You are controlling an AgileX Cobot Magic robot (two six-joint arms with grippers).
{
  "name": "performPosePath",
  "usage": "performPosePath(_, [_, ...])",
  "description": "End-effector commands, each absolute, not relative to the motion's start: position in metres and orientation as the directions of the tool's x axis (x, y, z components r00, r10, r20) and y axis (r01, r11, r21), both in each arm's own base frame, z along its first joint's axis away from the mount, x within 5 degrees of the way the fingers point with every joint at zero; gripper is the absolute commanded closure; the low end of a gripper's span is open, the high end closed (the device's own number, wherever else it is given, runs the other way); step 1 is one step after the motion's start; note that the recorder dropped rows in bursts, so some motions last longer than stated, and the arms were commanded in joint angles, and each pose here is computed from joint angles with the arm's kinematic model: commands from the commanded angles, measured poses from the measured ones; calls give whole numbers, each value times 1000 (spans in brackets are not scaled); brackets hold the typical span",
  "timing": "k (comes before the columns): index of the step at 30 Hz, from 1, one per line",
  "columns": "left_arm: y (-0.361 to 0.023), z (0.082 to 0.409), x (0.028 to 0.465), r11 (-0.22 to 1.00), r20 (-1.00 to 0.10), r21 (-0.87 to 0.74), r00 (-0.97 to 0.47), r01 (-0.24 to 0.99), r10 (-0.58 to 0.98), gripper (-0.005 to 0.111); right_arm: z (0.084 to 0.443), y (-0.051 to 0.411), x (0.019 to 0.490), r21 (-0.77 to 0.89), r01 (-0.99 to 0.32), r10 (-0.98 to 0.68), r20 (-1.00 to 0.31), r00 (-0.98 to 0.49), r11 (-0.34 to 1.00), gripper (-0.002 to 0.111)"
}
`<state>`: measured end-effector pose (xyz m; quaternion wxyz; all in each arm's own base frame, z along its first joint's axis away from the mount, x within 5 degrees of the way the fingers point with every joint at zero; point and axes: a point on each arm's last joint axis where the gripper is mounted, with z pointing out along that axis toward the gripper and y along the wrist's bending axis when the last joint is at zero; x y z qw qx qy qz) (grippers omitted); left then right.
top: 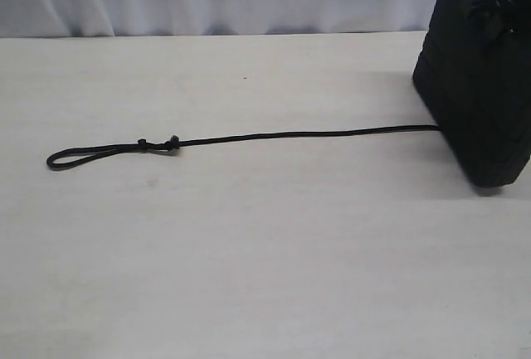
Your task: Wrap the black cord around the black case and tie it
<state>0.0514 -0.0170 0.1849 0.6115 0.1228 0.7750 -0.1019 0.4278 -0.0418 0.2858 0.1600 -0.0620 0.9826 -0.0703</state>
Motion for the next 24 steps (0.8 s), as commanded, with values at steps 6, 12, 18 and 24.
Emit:
performPosePath(6, [-17,185,52,950,-975,-15,-213,312,54,107,253,-40,420,-107,-127,-143,-162,-976,986,79])
performPosePath(12, [-17,185,52,950,-975,-15,-213,312,54,107,259,-39,419,-110,-125,-143,-175,-974,986,92])
performPosePath(18, [-17,185,52,950,-975,-15,-213,312,54,107,267,-40,416,-113,-113,-133,-197,-971,987,76])
performPosePath(24, [-17,185,52,950,-975,-15,-213,312,54,107,268,-40,416,-112,-104,-125,-200,-972,988,99])
